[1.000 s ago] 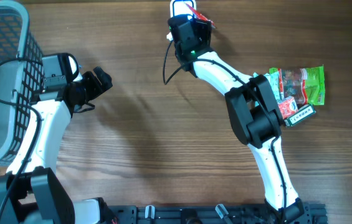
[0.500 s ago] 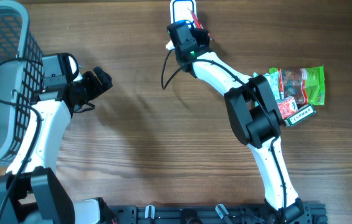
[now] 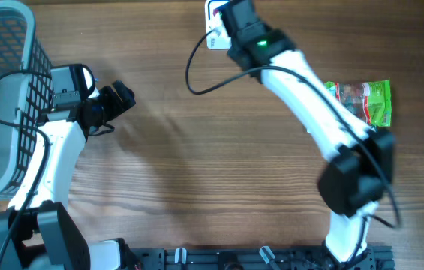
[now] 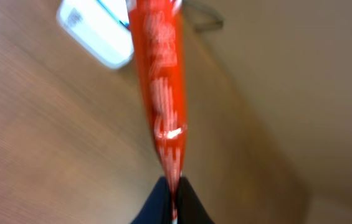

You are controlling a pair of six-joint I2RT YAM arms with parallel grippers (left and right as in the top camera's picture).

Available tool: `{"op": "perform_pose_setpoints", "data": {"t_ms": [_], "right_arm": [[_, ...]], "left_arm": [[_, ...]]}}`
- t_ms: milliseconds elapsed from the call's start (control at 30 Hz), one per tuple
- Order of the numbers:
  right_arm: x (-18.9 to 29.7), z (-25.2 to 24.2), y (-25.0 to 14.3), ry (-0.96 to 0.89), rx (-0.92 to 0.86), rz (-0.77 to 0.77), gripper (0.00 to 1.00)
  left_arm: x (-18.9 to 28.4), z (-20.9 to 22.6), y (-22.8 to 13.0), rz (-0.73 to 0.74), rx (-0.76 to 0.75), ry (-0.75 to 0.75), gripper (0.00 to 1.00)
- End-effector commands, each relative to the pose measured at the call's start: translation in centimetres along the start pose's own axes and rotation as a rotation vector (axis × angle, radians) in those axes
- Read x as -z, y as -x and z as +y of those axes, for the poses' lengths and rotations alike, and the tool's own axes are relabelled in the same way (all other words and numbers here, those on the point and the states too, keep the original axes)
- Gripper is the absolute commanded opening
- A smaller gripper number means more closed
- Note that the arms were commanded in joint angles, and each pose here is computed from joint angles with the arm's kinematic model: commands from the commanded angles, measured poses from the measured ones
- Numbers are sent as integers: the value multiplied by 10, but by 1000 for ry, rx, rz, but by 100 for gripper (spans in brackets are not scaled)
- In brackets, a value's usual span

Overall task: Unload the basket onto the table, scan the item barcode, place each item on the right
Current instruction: 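Carry the red stick right and drop it on the pile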

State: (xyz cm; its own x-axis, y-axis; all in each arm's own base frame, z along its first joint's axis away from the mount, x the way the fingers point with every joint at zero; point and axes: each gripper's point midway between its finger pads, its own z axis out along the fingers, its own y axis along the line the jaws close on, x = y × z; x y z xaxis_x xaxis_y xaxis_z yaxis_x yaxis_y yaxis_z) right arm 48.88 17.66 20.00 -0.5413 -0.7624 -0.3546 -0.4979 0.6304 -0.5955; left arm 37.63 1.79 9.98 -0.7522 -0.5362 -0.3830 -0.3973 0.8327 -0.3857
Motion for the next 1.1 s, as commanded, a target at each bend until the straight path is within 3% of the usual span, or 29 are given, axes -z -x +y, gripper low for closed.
{"op": "perform_pose_setpoints", "data": {"t_ms": [0,167,300,400,433,467,567,600,800,967,1067], "right_arm": [[33,-6,-47,147,-330,107,4],[39,-5,-173,273,-584,541,4],[17,-1,-247,277,-672,731,4],[-8,0,-291,248,-757,778,5],[-16,-1,-300,236,-783,778,18],[-17,-2,-305,232,-795,781,44],[-18,-5,-307,228,-805,780,67],[-19,-6,-306,225,-808,773,97],[-40,-15,-281,236,-869,630,100],[-79,-72,-234,84,-940,311,100],[-85,-90,-220,41,-956,219,100]], "left_arm": [[3,0,5,-16,-10,-1,100],[3,0,5,-16,-10,-1,100],[3,0,5,-16,-10,-1,100],[3,0,5,-16,-10,-1,100],[3,0,5,-16,-10,-1,100],[3,0,5,-16,-10,-1,100],[3,0,5,-16,-10,-1,100],[3,0,5,-16,-10,-1,100],[3,0,5,-16,-10,-1,100],[3,0,5,-16,-10,-1,100],[3,0,5,-16,-10,-1,100]]}}
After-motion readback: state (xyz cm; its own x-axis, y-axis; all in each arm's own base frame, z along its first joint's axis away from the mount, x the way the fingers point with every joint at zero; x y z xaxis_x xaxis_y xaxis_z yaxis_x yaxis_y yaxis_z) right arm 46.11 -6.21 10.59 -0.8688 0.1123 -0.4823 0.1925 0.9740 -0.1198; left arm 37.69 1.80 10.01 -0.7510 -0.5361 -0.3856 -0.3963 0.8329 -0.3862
